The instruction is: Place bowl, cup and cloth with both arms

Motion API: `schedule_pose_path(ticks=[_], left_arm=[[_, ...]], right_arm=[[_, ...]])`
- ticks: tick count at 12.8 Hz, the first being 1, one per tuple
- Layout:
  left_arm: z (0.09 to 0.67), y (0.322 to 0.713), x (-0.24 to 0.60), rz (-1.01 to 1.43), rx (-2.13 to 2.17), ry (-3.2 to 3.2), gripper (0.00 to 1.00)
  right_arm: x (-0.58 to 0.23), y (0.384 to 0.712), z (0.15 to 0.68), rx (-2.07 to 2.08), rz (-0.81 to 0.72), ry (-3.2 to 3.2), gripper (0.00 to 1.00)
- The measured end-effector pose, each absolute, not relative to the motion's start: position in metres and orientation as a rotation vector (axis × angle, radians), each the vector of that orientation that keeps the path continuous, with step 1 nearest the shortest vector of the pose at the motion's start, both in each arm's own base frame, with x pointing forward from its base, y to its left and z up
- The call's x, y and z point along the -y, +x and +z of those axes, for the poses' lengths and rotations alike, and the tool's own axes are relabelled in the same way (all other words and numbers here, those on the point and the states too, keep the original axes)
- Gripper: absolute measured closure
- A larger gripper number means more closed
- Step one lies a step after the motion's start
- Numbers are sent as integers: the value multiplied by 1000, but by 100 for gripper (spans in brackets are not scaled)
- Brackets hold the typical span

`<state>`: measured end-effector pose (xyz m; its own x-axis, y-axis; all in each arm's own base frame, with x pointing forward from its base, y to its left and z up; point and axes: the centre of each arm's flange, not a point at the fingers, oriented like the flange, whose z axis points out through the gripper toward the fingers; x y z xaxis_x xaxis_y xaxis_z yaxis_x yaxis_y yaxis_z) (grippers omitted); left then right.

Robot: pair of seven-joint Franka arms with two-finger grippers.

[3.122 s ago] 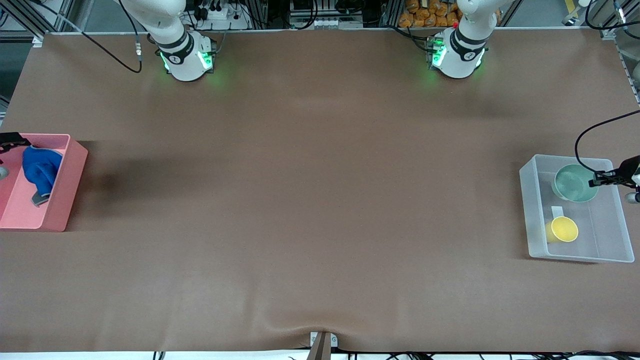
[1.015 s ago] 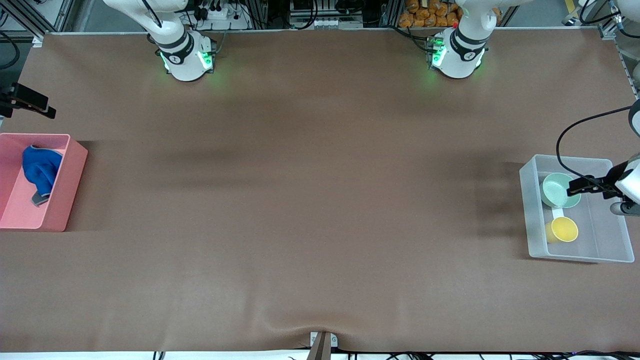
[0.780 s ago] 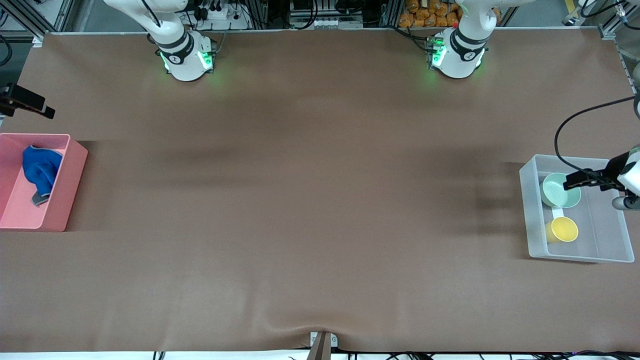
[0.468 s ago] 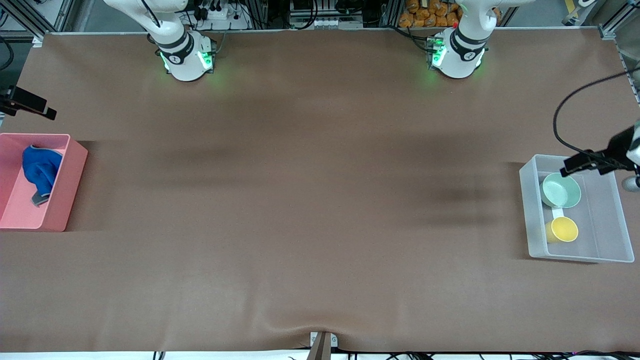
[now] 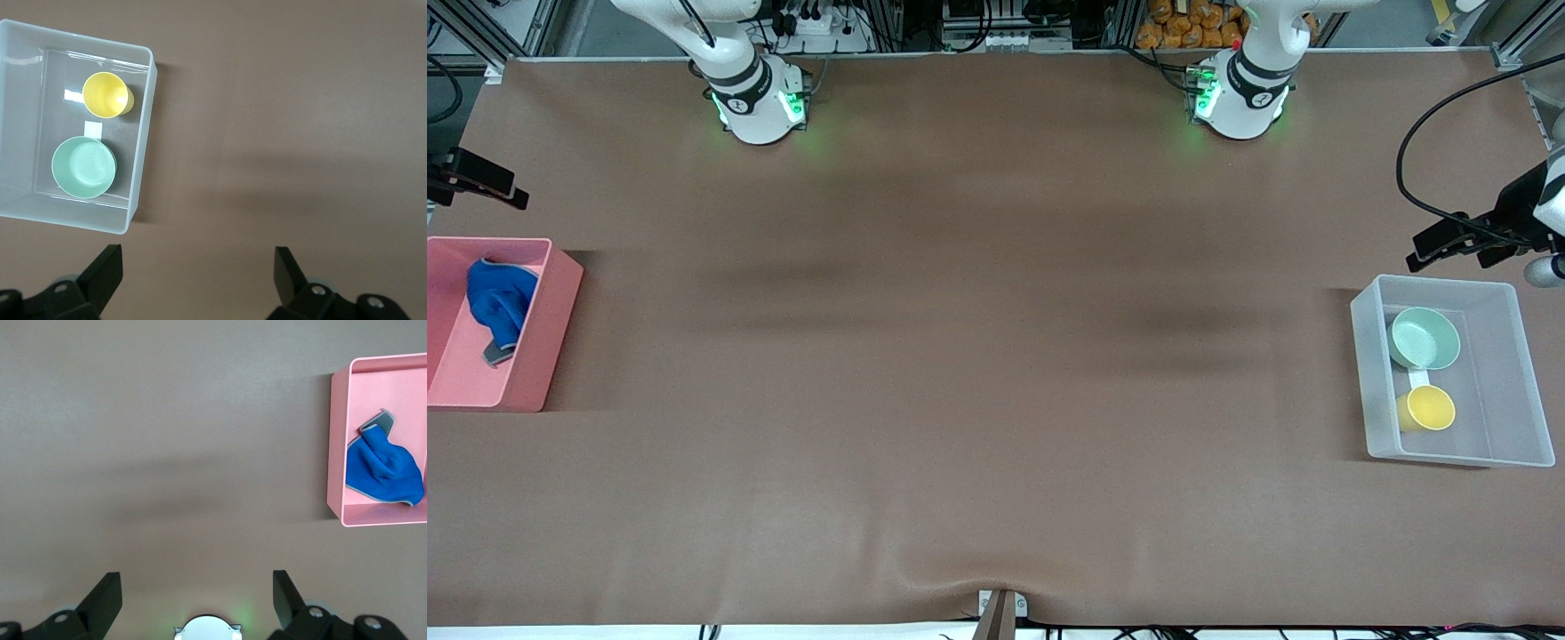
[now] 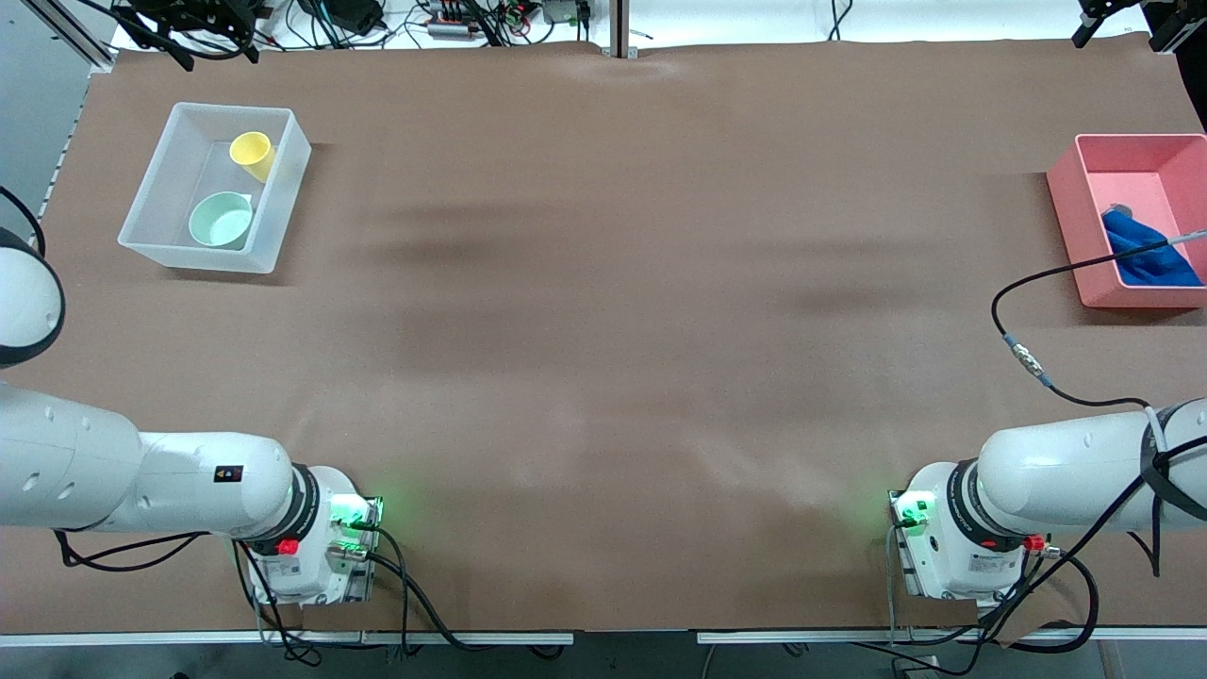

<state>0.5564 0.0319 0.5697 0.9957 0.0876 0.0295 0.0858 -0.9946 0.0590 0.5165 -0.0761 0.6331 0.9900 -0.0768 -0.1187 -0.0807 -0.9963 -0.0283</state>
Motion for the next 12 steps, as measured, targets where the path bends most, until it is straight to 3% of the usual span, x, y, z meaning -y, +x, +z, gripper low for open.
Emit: schedule_pose_path(ticks=[4, 12], left_arm=[[573, 576, -38, 77, -138, 3085, 0], [577, 578, -37, 75, -135, 3085, 0]], right_arm=[[77, 522, 649, 12, 119, -3111, 0], [57, 527, 641, 33, 182, -3112, 0]])
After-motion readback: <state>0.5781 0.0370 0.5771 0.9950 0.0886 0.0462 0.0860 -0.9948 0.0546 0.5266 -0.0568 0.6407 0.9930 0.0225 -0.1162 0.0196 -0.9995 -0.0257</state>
